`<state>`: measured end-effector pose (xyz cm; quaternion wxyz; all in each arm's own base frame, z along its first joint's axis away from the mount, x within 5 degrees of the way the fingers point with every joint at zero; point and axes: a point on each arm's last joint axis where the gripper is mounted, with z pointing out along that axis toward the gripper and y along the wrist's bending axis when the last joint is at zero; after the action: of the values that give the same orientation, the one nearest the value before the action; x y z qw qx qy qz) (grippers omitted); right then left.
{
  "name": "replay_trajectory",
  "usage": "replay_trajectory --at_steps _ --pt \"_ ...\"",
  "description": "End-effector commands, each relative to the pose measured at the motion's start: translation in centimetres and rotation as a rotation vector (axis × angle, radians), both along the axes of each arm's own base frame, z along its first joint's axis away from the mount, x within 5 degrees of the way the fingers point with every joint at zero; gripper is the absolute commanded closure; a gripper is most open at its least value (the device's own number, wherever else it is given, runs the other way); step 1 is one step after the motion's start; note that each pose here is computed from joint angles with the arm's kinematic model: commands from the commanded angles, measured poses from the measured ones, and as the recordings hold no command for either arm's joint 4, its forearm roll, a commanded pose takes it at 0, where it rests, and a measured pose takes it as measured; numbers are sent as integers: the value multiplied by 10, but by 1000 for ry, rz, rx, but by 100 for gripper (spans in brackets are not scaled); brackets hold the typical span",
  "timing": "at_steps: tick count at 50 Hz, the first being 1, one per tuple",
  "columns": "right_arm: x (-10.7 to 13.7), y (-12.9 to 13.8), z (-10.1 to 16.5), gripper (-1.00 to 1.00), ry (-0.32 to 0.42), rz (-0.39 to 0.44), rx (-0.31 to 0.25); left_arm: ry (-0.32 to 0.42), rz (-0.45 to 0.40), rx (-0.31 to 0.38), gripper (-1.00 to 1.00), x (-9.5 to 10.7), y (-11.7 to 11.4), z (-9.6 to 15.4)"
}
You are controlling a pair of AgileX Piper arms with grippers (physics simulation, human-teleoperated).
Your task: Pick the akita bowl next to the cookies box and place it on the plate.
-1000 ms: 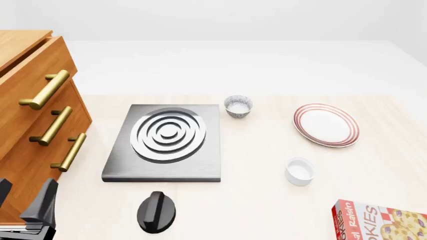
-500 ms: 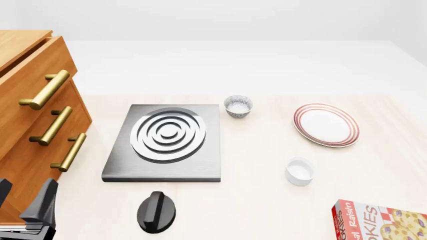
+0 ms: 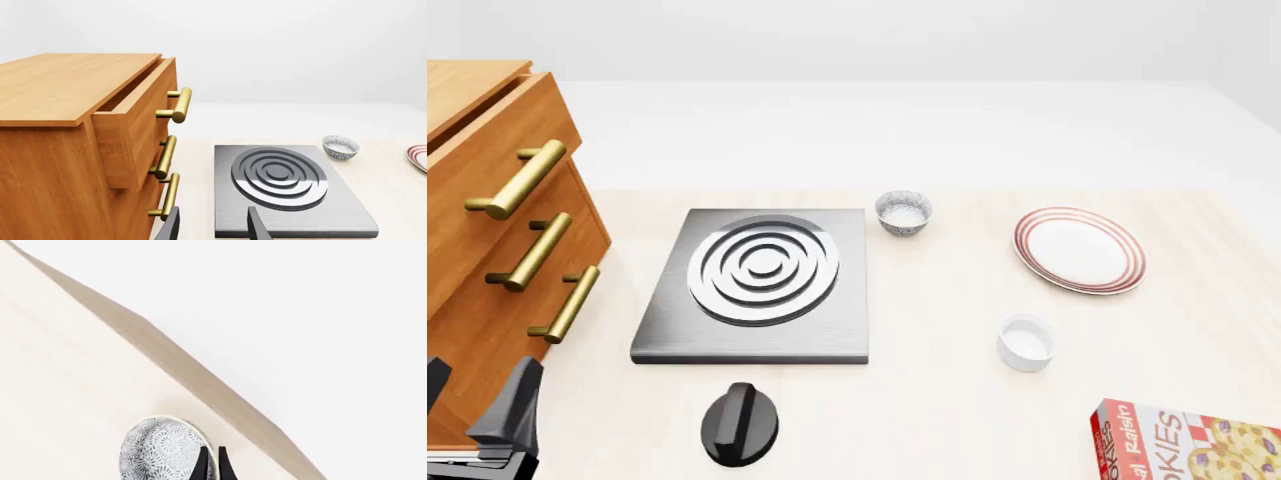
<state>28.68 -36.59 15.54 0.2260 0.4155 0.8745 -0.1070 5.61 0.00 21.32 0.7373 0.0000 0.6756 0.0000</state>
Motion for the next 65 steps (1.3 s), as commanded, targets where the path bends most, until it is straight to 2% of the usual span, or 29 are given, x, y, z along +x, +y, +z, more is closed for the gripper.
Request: replay_trajectory --at_steps 1,23,36,49,56,62,65 --pt "-8 8 15 100 14 -14 10 0 0 0 -100 0 0 0" --pt "-13 34 92 100 -64 -48 -29 0 0 0 -100 0 0 0" --pt "-15 53 156 100 -126 -56 -64 0 0 0 -100 0 0 0" --pt "-15 69 174 100 -151 -70 -50 0 0 0 -100 0 0 0" --pt "-14 78 195 100 -171 -84 -40 0 0 0 -100 0 0 0" --pt "-20 76 196 100 -187 -163 -1 0 0 0 -100 0 0 0" --pt "-19 77 194 100 -189 -166 4 0 0 0 -100 0 0 0"
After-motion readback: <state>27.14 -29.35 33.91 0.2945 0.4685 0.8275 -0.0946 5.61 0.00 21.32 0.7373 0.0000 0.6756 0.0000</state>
